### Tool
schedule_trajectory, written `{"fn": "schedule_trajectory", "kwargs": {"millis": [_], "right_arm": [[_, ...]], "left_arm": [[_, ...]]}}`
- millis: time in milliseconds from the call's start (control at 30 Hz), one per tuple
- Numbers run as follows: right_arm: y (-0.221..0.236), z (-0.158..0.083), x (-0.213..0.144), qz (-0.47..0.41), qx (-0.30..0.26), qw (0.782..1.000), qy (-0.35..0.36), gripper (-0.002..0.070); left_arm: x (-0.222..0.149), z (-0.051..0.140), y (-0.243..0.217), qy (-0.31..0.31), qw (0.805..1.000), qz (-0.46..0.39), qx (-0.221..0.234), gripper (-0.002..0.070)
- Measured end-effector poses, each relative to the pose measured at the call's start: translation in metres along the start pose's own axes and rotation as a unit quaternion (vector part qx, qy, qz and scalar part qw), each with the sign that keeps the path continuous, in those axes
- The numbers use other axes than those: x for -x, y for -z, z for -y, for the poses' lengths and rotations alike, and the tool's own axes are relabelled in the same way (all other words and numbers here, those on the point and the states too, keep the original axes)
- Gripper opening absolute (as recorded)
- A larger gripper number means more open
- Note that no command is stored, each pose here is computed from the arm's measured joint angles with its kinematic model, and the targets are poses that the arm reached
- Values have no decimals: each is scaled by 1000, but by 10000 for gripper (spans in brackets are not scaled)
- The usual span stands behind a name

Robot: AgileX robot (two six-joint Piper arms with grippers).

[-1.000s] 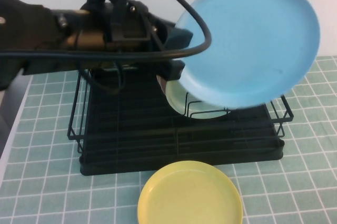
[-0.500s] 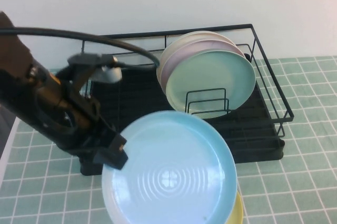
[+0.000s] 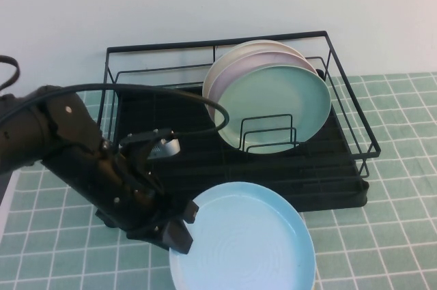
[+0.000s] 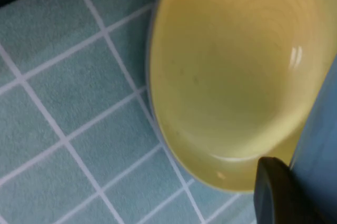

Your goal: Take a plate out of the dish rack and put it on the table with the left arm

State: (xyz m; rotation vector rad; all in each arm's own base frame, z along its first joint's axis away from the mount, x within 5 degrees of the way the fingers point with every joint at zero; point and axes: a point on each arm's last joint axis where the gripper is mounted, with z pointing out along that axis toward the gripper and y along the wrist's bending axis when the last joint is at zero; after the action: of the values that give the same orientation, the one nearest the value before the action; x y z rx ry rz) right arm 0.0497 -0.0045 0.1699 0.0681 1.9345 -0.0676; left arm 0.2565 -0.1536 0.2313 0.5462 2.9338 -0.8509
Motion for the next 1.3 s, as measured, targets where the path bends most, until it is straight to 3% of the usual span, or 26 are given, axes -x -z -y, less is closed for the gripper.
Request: {"fn": "schedule_trajectory", "kwargs": {"millis": [233, 300, 467, 567, 800, 967, 1300], "right_arm": [[0, 0, 0, 0, 0, 1000, 0, -2], [0, 0, 0, 0, 0, 1000, 0, -2], [0, 0, 0, 0, 0, 1000, 0, -2], [0, 0, 0, 0, 0, 1000, 0, -2], [0, 0, 0, 0, 0, 1000, 0, -2], [0, 0, 0, 0, 0, 1000, 0, -2], [0, 0, 0, 0, 0, 1000, 0, -2]], "left_arm": [[9, -9, -13, 25, 1000, 16, 6, 82], [9, -9, -13, 36, 999, 16, 9, 132], [7, -13, -13, 47, 998, 6, 31, 343], [5, -12, -11, 19, 999, -15, 31, 400], [6, 5, 12, -45, 999, -20, 15, 421], [1, 27, 51, -81, 994, 70, 17, 423], [-59, 78, 144, -183, 949, 258, 13, 423]]}}
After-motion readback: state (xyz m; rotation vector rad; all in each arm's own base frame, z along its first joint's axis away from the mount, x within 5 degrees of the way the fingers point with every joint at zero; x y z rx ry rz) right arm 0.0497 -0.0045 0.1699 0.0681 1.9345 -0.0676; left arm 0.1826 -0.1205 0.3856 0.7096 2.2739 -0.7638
